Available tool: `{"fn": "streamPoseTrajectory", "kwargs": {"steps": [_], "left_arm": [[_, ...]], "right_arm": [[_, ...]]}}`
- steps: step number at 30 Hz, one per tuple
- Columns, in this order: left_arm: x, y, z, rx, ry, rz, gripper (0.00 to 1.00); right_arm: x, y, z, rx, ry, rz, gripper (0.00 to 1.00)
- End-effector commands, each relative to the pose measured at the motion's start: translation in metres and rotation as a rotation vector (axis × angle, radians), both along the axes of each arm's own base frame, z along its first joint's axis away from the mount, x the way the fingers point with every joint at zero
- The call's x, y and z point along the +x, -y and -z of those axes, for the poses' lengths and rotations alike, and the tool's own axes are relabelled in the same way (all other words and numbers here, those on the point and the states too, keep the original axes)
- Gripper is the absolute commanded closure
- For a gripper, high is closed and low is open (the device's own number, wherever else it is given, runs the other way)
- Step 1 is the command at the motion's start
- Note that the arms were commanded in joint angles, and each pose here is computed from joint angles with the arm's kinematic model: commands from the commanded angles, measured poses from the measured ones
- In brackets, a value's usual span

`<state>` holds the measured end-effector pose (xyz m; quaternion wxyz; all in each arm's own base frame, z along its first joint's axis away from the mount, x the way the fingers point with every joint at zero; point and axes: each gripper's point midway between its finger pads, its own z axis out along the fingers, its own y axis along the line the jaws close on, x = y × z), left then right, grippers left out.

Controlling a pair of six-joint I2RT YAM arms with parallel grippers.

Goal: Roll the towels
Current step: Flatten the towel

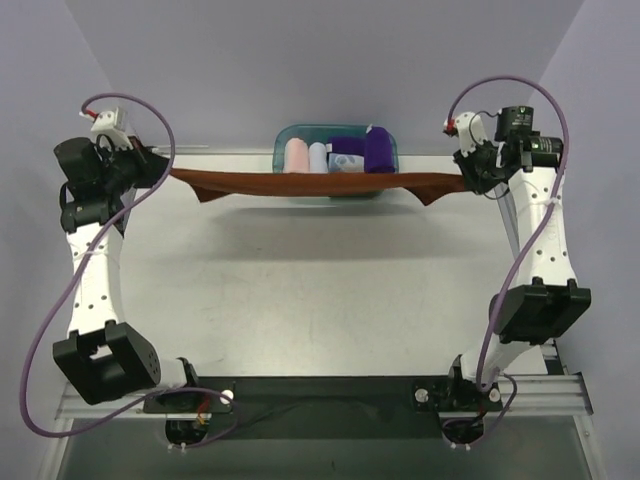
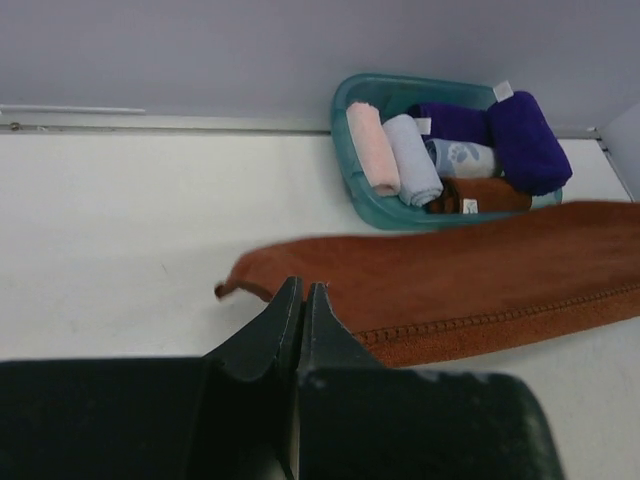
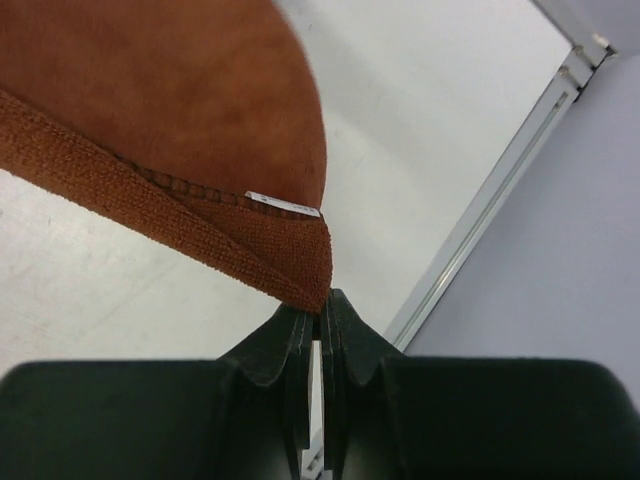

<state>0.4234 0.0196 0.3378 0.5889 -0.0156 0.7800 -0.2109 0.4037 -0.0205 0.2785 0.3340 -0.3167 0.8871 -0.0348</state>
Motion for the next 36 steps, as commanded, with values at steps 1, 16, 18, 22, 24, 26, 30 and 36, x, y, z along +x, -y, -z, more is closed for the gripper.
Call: {"fn": "streamPoseTrajectory", "kwargs": {"steps": [1, 16, 18, 22, 24, 26, 30, 36], "left_arm": [[-0.019, 0.005, 0.03, 0.058, -0.039, 0.049, 1.0], [-0.155, 0.004, 0.229, 0.386, -0.492, 0.271, 0.78], [-0.158, 0.001, 0.222, 0.447, -0.498, 0.332, 0.34], [-0.175, -0.003, 0.205, 0.43, -0.502, 0.401, 0.12], [-0.174, -0.006, 0.191, 0.437, -0.454, 0.408, 0.12], [-0.171, 0.001, 0.178, 0.429, -0.392, 0.432, 0.13], [-0.162, 0.015, 0.179, 0.389, -0.356, 0.488, 0.25], [-0.14, -0.002, 0.224, 0.322, -0.578, 0.445, 0.62]], "right_arm": [[-0.034, -0.002, 0.018, -0.05, -0.065, -0.073, 1.0], [-0.193, -0.019, 0.209, -0.381, -0.401, -0.484, 0.59], [-0.208, -0.019, 0.2, -0.384, -0.401, -0.515, 0.24], [-0.227, -0.026, 0.157, -0.322, -0.337, -0.556, 0.0], [-0.221, -0.03, 0.133, -0.301, -0.279, -0.545, 0.01], [-0.219, -0.032, 0.131, -0.258, -0.319, -0.502, 0.05], [-0.202, -0.04, 0.144, -0.151, -0.445, -0.383, 0.28], [-0.155, -0.062, 0.18, -0.009, -0.654, -0.147, 0.51]]}}
